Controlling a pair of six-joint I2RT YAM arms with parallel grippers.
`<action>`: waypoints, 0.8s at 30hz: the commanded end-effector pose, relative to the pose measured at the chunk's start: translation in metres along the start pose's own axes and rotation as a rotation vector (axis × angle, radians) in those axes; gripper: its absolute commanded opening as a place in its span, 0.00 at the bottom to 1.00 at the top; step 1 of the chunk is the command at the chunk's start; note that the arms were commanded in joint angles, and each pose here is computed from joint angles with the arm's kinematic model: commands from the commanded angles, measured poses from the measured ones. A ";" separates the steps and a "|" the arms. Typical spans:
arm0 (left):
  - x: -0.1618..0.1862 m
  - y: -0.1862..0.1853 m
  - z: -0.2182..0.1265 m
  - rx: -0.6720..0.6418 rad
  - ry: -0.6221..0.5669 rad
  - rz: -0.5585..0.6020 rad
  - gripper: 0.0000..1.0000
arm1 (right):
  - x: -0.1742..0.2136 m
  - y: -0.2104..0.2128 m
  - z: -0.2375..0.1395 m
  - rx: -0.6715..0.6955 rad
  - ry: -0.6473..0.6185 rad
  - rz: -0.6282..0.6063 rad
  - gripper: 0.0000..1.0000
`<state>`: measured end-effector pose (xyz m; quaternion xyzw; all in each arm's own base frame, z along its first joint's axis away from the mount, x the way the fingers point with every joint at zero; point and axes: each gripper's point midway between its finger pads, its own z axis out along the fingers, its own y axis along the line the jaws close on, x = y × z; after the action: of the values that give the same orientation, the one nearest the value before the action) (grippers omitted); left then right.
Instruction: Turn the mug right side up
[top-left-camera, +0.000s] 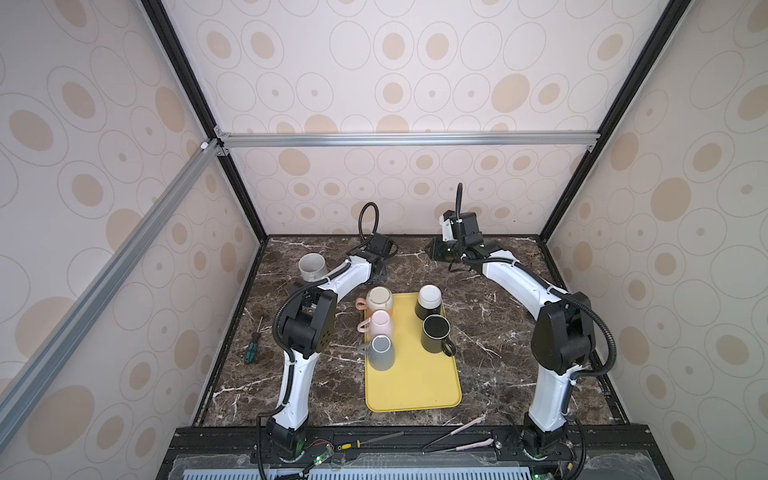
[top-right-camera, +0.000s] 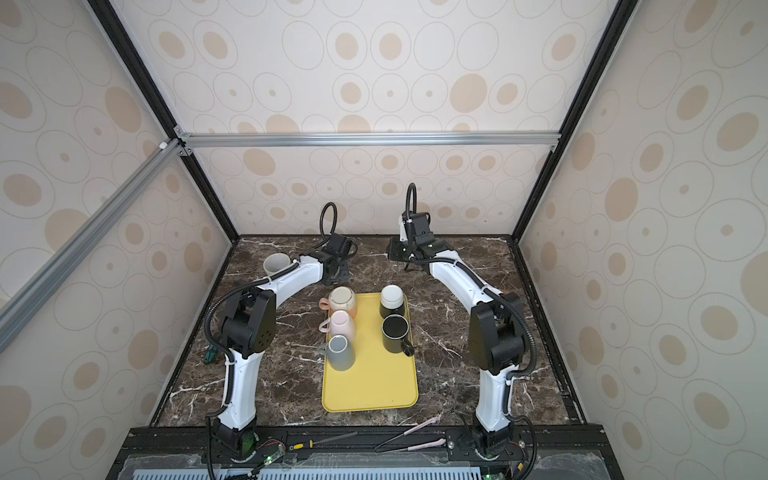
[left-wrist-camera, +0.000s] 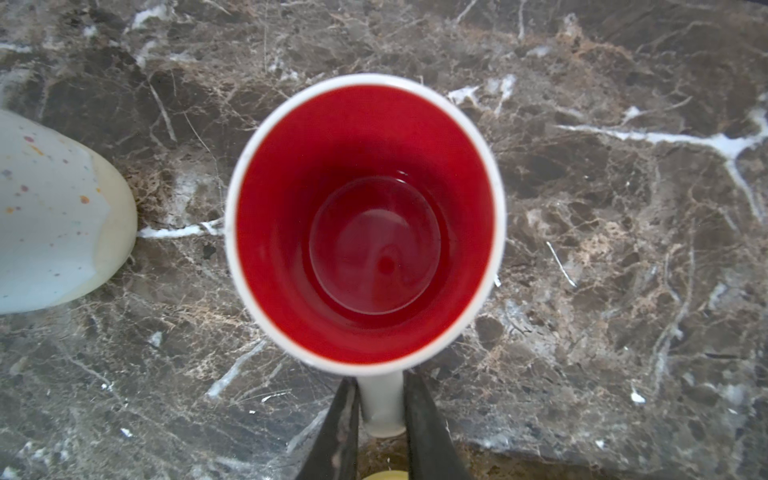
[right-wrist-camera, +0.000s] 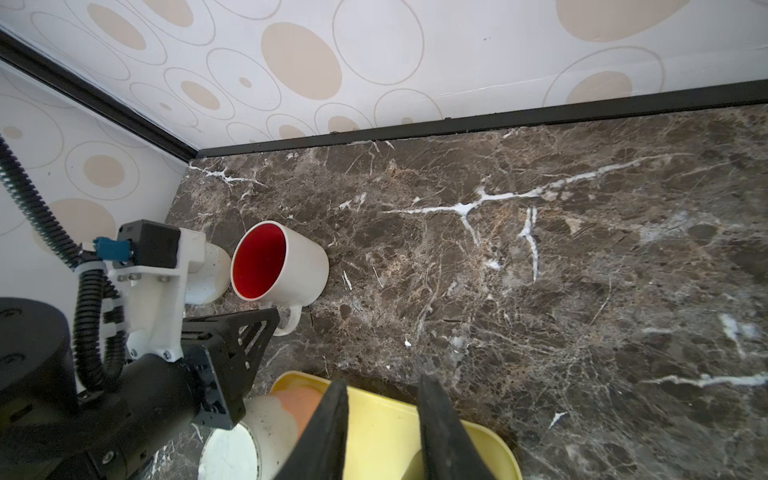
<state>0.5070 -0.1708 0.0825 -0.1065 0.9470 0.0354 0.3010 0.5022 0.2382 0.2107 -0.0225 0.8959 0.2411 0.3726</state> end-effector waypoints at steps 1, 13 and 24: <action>-0.004 0.010 -0.002 -0.030 -0.013 0.010 0.19 | -0.008 0.007 -0.013 -0.021 -0.027 0.002 0.31; -0.002 0.028 -0.005 -0.057 -0.028 0.005 0.13 | -0.008 0.010 -0.010 -0.043 -0.025 0.017 0.31; 0.006 0.053 -0.009 -0.089 -0.034 -0.008 0.12 | -0.004 0.016 -0.005 -0.053 -0.011 0.013 0.30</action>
<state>0.4916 -0.1394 0.0810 -0.1181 0.9407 0.0543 0.3132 0.5008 0.2446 0.2136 -0.0220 0.8923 0.2580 0.3698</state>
